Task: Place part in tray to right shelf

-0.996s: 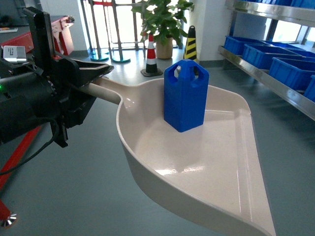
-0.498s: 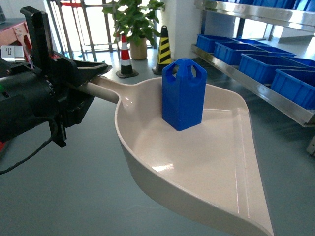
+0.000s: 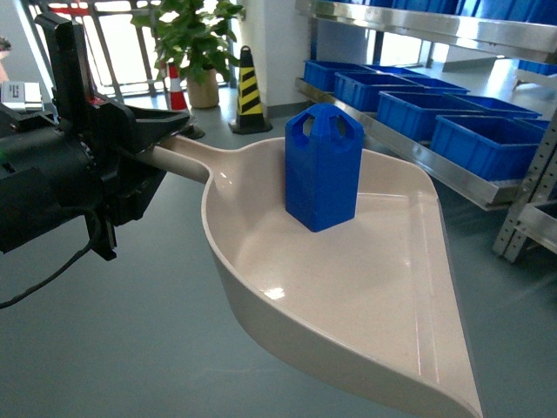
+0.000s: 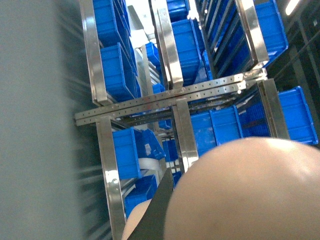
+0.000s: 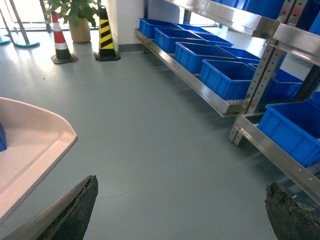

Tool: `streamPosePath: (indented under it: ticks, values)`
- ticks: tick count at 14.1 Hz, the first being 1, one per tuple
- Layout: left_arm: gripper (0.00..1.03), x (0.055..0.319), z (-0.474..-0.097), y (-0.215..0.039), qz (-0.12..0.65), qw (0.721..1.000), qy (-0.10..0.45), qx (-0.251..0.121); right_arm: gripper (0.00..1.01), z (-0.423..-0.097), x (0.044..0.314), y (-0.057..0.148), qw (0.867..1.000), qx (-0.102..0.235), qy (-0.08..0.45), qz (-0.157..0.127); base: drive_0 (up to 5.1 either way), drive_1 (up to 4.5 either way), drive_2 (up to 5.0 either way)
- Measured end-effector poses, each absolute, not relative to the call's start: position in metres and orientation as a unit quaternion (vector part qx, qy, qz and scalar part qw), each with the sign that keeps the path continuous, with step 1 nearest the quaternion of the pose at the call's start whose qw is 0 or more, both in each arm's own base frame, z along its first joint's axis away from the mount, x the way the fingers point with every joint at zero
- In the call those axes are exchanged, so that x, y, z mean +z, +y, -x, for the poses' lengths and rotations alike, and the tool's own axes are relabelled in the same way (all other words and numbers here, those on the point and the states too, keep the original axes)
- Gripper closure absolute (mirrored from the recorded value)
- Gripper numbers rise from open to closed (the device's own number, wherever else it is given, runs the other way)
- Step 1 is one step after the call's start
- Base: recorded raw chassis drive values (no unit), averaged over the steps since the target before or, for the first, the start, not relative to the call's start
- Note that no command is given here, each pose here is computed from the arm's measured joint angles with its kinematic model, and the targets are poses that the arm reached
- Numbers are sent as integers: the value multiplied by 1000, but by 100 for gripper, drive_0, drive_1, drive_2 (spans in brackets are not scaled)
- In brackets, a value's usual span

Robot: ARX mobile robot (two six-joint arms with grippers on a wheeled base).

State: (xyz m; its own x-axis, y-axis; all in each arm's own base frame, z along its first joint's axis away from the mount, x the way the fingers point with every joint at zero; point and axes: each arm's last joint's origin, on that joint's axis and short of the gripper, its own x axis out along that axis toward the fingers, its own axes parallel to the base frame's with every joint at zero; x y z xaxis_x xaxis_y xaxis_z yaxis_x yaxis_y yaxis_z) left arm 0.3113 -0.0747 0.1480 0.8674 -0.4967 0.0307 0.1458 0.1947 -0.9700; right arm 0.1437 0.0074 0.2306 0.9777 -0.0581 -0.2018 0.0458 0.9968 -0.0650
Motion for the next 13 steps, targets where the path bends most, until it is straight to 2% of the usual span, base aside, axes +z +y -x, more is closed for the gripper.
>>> streamPosePath:
  ticks: [13]
  values:
    - [89,148,-311,-75,598,759,146,-211,3,-144,231,7,994,-26,102,30,-155,-155,-155]
